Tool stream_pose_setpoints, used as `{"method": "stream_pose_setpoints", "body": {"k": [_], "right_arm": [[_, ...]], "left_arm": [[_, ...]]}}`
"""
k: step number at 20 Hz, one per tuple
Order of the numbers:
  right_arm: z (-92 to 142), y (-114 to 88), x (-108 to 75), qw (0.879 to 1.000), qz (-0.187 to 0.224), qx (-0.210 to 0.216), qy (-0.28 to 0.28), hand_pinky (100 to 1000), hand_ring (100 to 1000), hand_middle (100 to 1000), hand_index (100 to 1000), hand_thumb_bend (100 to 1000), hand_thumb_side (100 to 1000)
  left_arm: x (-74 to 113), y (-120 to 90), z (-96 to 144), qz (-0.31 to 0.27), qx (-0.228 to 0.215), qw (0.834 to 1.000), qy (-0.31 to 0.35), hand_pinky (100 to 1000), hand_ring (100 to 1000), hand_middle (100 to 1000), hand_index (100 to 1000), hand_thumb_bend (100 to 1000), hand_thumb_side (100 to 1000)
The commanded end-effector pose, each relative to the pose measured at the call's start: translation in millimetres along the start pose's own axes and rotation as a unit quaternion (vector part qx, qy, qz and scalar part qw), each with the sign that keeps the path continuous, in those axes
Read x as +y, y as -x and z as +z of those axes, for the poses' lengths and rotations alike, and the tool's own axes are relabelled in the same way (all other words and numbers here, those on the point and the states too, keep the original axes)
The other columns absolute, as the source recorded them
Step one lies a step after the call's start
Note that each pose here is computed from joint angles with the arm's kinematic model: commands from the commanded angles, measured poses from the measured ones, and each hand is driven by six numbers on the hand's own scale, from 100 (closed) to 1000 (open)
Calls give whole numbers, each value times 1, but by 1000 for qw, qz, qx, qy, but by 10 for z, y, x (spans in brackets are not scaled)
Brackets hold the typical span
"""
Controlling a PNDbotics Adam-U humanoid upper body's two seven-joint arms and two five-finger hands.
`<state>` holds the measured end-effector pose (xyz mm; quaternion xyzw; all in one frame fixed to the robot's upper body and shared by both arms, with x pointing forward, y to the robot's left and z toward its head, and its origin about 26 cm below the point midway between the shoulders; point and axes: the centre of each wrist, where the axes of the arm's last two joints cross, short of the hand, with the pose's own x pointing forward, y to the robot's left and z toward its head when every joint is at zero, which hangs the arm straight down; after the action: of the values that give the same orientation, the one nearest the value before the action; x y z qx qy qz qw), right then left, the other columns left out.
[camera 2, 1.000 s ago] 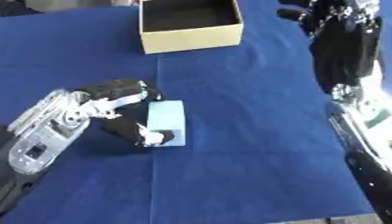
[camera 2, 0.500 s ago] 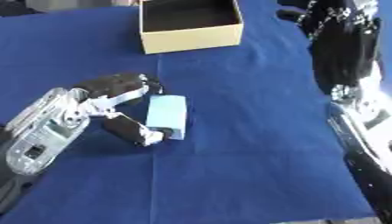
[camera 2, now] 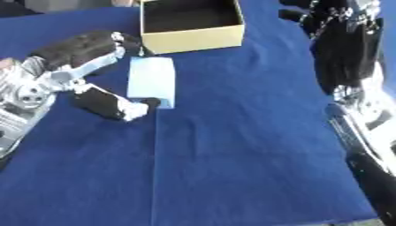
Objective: Pick up objects on the table and place them in the box.
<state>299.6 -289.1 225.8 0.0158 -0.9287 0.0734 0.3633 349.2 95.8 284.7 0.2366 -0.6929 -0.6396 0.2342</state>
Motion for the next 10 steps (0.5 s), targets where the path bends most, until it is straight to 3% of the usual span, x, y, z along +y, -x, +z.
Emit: {"method": "stream_pose_setpoints", "body": {"k": [1, 10], "right_arm": [[-98, -124, -41, 999, 13, -29, -15, 760, 773, 670, 856, 100, 997], [-232, -231, -64, 997, 13, -68, -33, 759, 779, 674, 856, 100, 989]], "left_arm": [[309, 56, 148, -7, 10, 998, -55, 766, 763, 546, 710, 100, 525], [655, 415, 415, 24, 72, 979, -188, 744, 724, 514, 690, 100, 516]]}}
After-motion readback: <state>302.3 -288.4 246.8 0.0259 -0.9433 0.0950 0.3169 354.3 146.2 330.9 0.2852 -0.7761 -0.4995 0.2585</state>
